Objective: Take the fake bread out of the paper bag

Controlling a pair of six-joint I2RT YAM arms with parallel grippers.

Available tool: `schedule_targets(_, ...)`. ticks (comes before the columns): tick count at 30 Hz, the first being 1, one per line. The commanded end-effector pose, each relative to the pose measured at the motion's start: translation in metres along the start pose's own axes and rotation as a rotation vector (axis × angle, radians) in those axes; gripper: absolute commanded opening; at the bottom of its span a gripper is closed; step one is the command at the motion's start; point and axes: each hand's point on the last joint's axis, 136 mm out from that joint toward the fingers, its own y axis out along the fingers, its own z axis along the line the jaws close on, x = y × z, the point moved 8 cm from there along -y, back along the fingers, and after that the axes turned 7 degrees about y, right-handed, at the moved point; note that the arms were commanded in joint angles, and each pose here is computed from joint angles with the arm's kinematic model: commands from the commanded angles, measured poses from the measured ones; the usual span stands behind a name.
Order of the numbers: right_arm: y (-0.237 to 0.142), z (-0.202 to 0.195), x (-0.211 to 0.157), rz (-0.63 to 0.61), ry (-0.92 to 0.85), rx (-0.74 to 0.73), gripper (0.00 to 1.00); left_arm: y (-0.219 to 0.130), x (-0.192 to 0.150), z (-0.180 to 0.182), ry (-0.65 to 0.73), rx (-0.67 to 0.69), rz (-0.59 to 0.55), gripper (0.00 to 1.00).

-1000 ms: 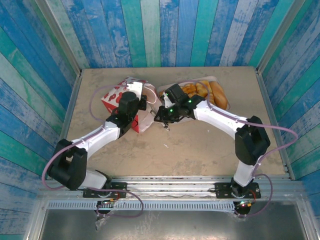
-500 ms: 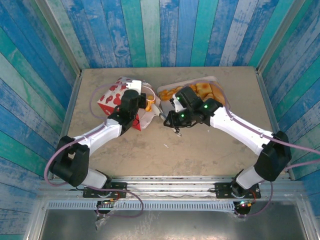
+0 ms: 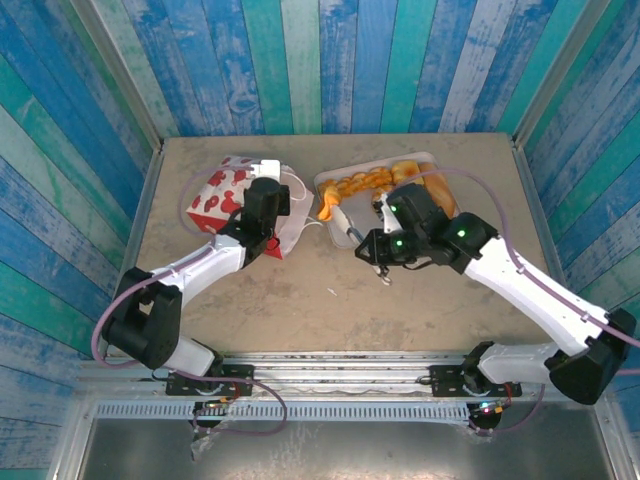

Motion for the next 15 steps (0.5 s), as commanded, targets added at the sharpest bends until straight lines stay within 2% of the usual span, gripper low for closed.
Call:
schedule_targets(1, -0.013, -0.020, -0.005, -0.043, 0.110, -0.059, 0.10, 0.005, 0.000, 0.001, 0.012, 0.040, 0.020, 0.00)
schedule_targets(9, -0.023, -0.066, -0.006, -0.047, 0.288, -0.165, 0.12, -0.003, 0.009, -0.003, 0.024, -0.044, -0.014, 0.00)
schedule_targets(15, -0.018, -0.080, 0.002, -0.043, 0.344, -0.200, 0.17, -0.002, 0.011, -0.008, 0.039, -0.096, -0.016, 0.00)
